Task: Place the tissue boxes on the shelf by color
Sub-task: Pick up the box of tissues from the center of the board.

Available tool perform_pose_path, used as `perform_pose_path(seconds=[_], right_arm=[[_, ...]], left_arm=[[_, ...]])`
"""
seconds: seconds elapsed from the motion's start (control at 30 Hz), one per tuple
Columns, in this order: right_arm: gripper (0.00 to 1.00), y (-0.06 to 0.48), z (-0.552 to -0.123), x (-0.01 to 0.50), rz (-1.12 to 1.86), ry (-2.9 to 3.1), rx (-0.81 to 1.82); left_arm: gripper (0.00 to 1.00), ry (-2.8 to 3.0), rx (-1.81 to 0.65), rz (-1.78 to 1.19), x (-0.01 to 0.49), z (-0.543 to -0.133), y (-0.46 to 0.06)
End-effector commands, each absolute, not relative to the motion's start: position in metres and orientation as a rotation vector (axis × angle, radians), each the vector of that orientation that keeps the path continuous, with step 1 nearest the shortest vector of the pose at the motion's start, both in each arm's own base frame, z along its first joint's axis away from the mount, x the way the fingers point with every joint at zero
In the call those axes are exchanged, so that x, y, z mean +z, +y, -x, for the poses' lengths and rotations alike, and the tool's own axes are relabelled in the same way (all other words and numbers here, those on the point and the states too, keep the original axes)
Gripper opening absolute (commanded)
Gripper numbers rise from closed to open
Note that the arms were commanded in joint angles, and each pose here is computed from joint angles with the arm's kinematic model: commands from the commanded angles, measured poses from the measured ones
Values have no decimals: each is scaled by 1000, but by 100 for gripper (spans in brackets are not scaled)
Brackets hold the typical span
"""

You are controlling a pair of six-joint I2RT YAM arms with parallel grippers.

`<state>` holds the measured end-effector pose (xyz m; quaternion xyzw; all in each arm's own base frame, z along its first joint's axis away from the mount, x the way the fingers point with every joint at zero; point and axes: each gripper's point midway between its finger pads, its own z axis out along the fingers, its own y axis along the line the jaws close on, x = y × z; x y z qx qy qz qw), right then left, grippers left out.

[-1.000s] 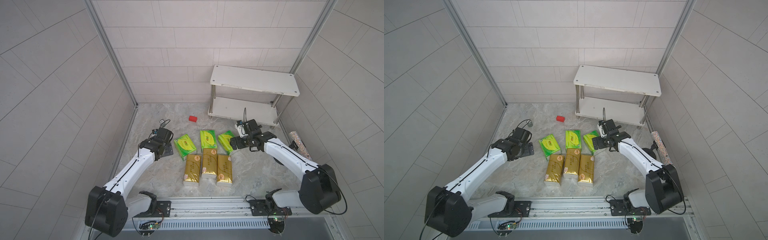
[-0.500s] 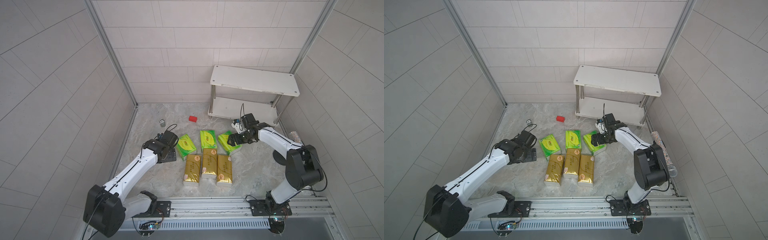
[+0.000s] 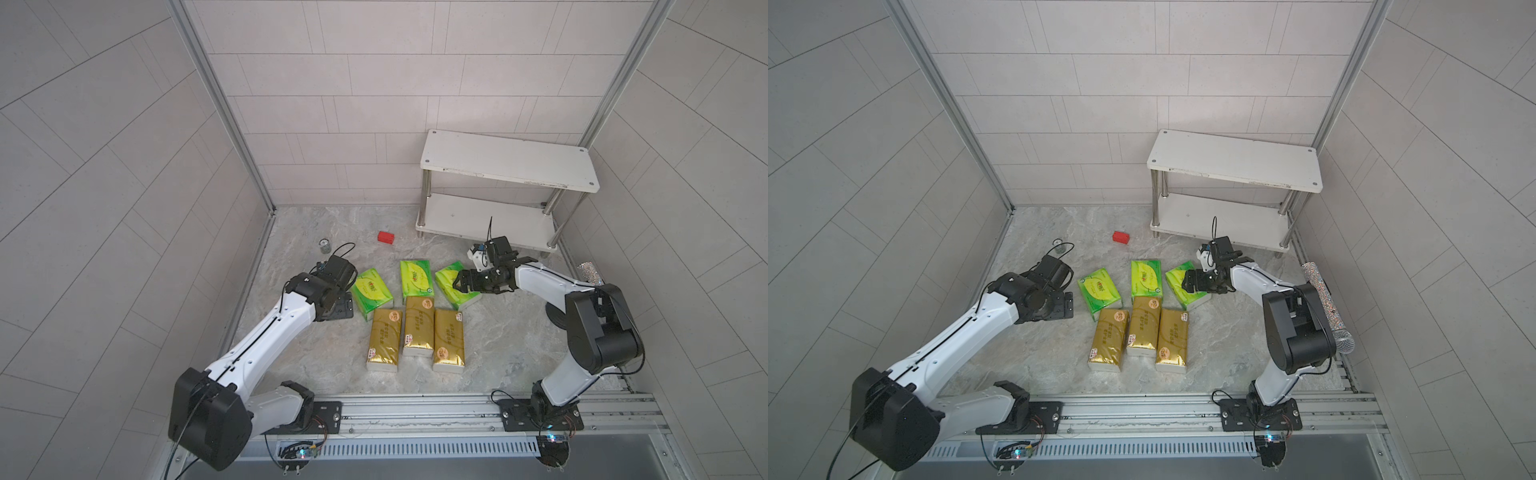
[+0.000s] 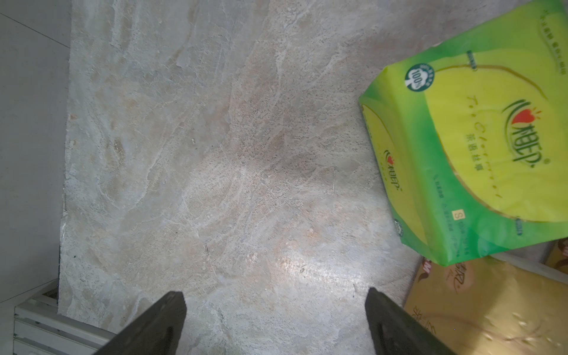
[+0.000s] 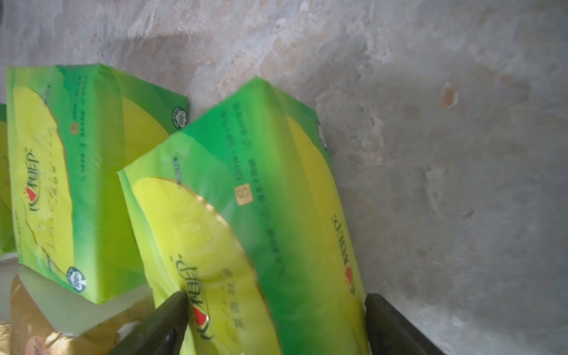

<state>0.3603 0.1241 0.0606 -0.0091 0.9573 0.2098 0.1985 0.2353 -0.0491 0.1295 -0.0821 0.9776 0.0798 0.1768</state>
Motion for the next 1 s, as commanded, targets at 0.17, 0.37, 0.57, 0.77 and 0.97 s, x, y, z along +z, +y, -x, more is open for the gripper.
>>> perform_pose_path(seconds=[0.17, 0.37, 0.57, 0.77, 0.97], right_arm=[[70, 90, -354, 37, -438, 2635, 424], [68, 56, -343, 43, -739, 2533, 255], [78, 47, -340, 58, -764, 2527, 189], [91, 57, -348, 84, -594, 2524, 268], [95, 68, -363, 83, -494, 2559, 502]], left_arm=[[100, 2776, 237, 191, 137, -240, -52], [100, 2780, 234, 188, 137, -241, -53], [100, 2781, 227, 178, 138, -243, -55], [100, 2767, 195, 168, 147, -245, -58], [100, 2759, 152, 148, 157, -251, -66]])
